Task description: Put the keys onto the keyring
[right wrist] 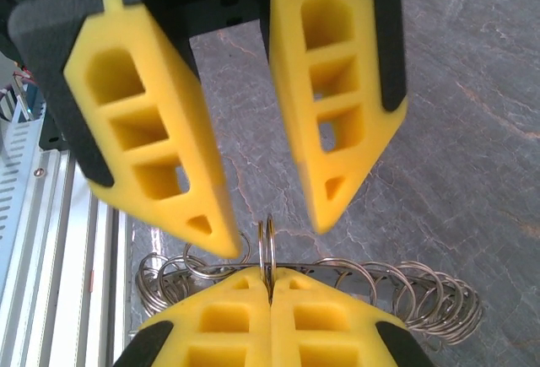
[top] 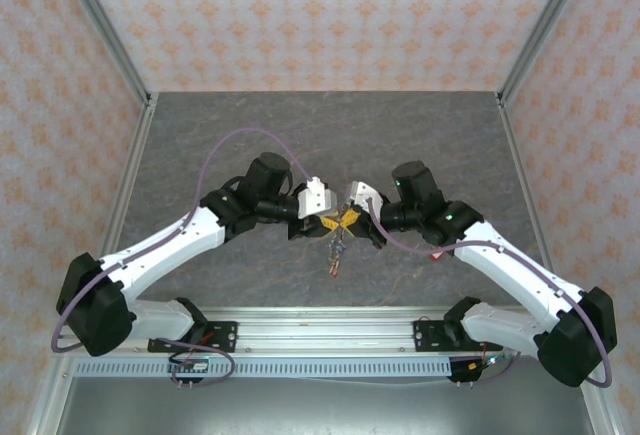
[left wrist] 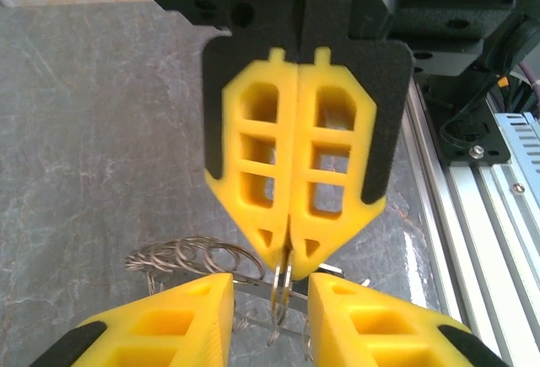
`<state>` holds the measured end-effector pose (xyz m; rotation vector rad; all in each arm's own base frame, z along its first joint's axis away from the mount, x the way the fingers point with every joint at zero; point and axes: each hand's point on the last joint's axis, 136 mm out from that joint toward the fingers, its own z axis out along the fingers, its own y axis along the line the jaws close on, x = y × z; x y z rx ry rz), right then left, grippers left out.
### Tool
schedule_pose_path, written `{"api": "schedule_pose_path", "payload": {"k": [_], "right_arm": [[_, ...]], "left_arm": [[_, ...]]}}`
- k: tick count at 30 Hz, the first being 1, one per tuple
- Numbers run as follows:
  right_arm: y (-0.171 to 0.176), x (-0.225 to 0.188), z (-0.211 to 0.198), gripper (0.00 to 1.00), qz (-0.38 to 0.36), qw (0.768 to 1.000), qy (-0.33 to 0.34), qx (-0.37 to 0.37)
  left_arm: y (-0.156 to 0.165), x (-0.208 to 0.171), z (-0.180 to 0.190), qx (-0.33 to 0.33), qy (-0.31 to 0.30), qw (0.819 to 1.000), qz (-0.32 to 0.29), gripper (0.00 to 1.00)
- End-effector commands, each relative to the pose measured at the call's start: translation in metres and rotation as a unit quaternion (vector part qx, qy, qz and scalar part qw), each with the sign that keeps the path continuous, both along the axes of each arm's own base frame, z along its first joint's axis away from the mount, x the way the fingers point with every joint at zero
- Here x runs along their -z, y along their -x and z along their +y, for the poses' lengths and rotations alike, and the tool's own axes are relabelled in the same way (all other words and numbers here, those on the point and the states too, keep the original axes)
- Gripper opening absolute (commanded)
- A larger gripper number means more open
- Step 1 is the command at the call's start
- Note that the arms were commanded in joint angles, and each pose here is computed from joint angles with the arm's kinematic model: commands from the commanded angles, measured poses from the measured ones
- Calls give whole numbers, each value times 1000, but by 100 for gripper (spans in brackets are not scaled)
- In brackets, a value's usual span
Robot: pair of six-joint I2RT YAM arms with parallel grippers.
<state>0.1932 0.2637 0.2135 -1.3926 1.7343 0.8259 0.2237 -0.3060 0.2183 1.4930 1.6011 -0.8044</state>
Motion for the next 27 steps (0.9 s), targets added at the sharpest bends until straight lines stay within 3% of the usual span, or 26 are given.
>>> {"api": "schedule_pose_path", "payload": {"k": [1, 5, 8, 9, 10, 18, 27], "right_arm": [[-2, -22, 9, 0, -30, 999, -32, -14], [-2, -23, 10, 0, -33, 999, -36, -16], [-2, -22, 10, 0, -31, 999, -35, -16], [-2, -21, 10, 2, -30, 999, -35, -16], [-2, -20, 10, 3, -30, 999, -34, -15], [-2, -6, 1, 17, -20, 999, -49, 10], [-6, -13, 1, 18, -10, 994, -108, 11]], "left_arm": [[4, -1, -2, 17, -13, 1000, 0, 29], [5, 2, -5, 24, -24, 999, 3, 24], [2, 0, -6, 23, -23, 999, -4, 12], [1, -1, -7, 22, -21, 1000, -6, 1], [1, -3, -7, 21, -18, 1000, -9, 0], [6, -15, -10, 18, 34, 999, -12, 0], [11, -23, -17, 28, 91, 995, -3, 0]]}}
